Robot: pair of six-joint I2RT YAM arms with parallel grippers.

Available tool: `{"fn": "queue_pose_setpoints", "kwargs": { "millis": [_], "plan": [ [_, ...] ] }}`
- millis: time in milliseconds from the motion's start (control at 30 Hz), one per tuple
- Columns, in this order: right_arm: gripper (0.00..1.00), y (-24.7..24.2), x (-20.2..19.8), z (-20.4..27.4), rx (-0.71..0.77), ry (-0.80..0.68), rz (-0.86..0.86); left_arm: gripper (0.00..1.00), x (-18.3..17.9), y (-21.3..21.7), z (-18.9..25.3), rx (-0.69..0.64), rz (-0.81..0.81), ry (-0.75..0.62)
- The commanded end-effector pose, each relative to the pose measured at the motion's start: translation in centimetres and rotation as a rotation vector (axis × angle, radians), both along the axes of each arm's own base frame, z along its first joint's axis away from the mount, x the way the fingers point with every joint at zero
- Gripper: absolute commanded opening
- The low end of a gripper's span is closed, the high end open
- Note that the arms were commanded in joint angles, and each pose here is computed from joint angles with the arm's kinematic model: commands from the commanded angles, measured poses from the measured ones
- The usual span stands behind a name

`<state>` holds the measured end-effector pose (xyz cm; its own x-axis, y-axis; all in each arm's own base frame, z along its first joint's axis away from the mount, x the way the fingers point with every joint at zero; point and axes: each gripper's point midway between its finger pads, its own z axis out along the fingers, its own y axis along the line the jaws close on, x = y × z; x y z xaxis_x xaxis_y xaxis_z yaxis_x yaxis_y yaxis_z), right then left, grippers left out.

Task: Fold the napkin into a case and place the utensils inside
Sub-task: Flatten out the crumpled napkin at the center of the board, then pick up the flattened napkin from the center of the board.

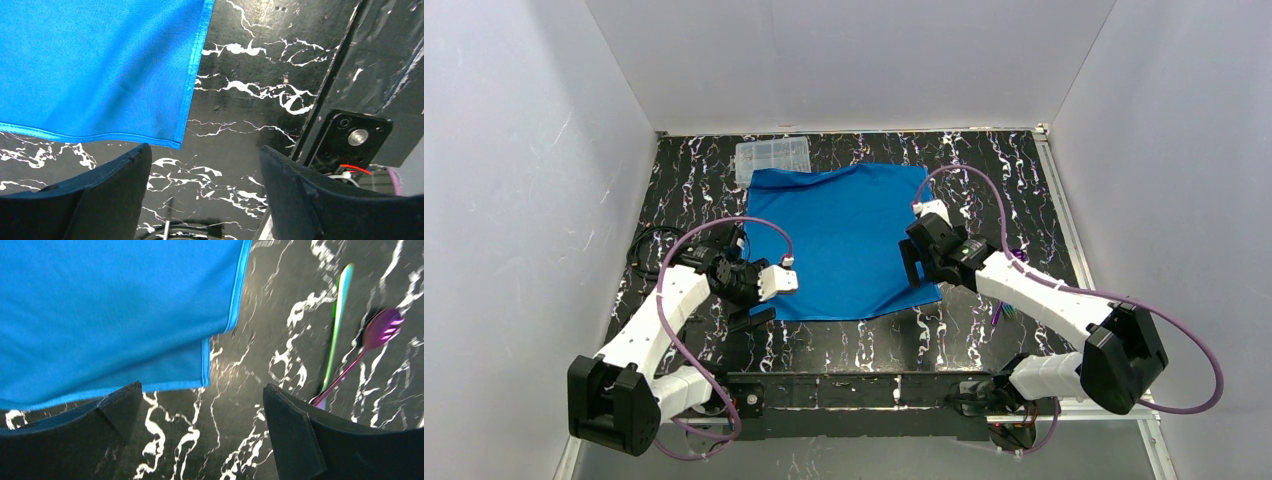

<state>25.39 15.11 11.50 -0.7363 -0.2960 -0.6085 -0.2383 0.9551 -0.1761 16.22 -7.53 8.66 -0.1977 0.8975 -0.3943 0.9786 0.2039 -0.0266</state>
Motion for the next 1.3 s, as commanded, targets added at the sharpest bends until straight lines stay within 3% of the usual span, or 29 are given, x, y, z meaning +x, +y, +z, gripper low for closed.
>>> {"fn": "queue_pose_setpoints", "kwargs": {
  "millis": [0,333,467,600,733,867,933,1000,1067,1200,1267],
  "plan": [
    [0.99,0.5,-2.2,-2.5,0.083,0.102,-0.063,0.74,-0.3,0.6,-1.5,0.041,-0.08,0.027],
    [0.96,-0.1,-1.3,-6.6,0.146,0.184,-0.132,0.74,2.1,1.9,-5.9,0.135,-0.132,-0.039],
    [0.9,-0.2,-1.7,-8.4,0.191,0.234,-0.16,0.75,2.9,1.8,-6.4,0.137,-0.143,-0.062],
    [0.82,0.0,-2.2,-9.3,0.23,0.243,-0.175,0.69,3.8,1.8,-6.8,0.142,-0.133,-0.088],
    [0.69,0.1,-3.0,-10.3,0.262,0.272,-0.17,0.63,3.3,1.6,-7.2,0.136,-0.136,-0.052],
    [0.43,-0.6,-3.5,-11.1,0.242,0.279,-0.188,0.59,3.4,2.1,-7.7,0.164,-0.141,-0.045],
    [0.2,-1.0,-3.6,-11.3,0.228,0.285,-0.207,0.53,3.7,2.3,-8.0,0.181,-0.141,-0.046],
    [0.07,-1.1,-3.8,-11.4,0.223,0.297,-0.217,0.44,4.0,2.4,-8.2,0.187,-0.13,-0.045],
    [0.02,-1.2,-4.0,-11.3,0.224,0.301,-0.226,0.35,4.4,2.3,-8.2,0.187,-0.118,-0.048],
    [0.01,-1.8,-4.2,-10.0,0.224,0.276,-0.239,0.08,5.3,1.9,-7.7,0.174,-0.095,-0.07],
    [0.01,-2.0,-4.2,-8.9,0.223,0.26,-0.24,0.02,5.7,1.6,-7.0,0.161,-0.081,-0.079]
  ]
}}
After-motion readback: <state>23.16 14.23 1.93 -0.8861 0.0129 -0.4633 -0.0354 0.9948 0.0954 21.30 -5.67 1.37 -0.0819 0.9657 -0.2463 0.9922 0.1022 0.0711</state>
